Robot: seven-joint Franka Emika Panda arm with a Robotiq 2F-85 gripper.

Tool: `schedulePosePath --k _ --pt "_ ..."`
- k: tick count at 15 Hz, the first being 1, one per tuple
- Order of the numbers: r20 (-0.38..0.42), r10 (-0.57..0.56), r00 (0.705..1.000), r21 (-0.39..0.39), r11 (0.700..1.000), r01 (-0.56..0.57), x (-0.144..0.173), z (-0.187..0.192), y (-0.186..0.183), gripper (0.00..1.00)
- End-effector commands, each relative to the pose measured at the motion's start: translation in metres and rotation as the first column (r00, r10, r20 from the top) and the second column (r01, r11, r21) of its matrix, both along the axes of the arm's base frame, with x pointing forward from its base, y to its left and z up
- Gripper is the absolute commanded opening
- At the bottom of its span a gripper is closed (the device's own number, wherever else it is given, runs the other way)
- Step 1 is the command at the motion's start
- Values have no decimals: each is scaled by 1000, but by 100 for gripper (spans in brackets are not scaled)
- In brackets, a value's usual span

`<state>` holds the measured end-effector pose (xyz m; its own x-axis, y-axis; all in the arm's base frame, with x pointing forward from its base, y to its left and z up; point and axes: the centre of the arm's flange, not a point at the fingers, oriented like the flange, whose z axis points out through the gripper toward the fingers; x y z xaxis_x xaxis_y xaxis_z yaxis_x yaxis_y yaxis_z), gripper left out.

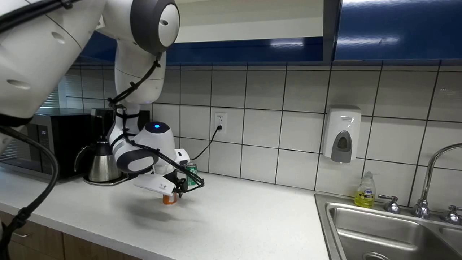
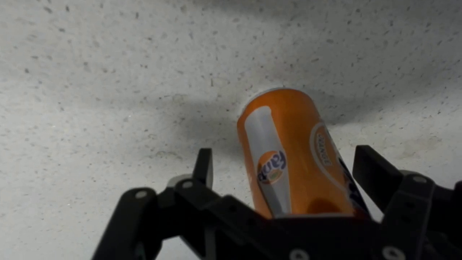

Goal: Put the orange can in the open upper cabinet.

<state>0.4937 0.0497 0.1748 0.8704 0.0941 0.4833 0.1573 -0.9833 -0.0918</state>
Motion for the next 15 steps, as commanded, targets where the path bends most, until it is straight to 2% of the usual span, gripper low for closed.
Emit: schedulePosePath --k 1,15 --pt "26 -3 1000 15 1000 3 -11 -8 1 100" --pt "62 23 998 29 999 -25 -5 6 14 100"
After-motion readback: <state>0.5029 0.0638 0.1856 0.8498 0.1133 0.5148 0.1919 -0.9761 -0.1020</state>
